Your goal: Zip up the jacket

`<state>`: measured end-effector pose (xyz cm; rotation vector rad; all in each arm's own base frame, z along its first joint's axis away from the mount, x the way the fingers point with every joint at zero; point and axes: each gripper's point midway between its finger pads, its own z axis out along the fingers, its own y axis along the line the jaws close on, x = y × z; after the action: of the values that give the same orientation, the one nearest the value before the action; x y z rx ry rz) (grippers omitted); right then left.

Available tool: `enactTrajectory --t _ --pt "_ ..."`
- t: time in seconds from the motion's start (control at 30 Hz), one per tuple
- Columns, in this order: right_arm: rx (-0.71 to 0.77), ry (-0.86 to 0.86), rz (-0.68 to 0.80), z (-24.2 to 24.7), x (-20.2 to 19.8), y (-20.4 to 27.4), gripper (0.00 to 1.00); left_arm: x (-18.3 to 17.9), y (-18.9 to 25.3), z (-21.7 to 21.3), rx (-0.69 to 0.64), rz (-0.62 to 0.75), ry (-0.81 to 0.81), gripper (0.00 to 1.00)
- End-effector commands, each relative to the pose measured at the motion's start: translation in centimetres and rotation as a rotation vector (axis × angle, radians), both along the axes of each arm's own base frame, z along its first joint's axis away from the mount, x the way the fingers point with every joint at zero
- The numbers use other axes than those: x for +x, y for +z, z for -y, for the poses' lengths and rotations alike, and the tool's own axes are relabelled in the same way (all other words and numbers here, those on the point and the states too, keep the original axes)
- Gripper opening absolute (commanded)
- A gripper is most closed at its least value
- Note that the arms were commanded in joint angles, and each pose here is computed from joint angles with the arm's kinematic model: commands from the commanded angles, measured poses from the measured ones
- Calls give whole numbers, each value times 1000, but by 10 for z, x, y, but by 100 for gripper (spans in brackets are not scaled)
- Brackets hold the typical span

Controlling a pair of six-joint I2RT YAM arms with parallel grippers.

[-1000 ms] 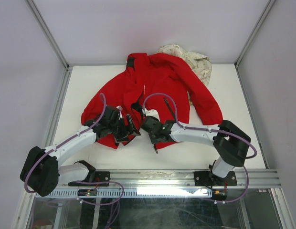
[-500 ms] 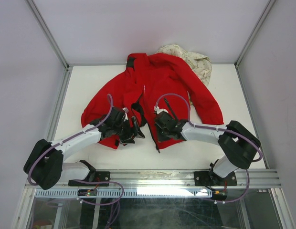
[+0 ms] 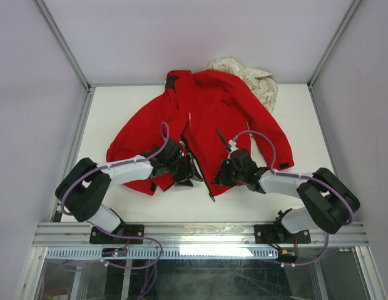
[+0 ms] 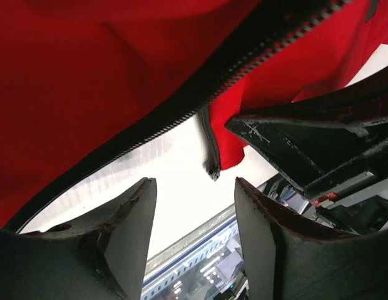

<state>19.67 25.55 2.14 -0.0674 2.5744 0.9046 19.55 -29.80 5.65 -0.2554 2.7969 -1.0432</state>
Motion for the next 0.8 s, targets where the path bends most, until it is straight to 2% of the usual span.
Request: enactTrajectory --t 0.0,0.23,0.37,0.6,0.77 --pt "156 -62 -27 -6 3 14 0 13 15 32 -100 31 -13 52" --pt "212 -191 -113 11 7 2 0 14 -5 45 -98 -13 -6 44" --pt "279 -196 -148 7 6 4 0 13 -14 49 -102 -33 -1 42" --pt "294 -194 -172 5 4 1 0 15 -27 56 -112 -56 9 37" --pt "297 -197 -181 5 4 0 0 15 -33 51 -97 -48 28 28"
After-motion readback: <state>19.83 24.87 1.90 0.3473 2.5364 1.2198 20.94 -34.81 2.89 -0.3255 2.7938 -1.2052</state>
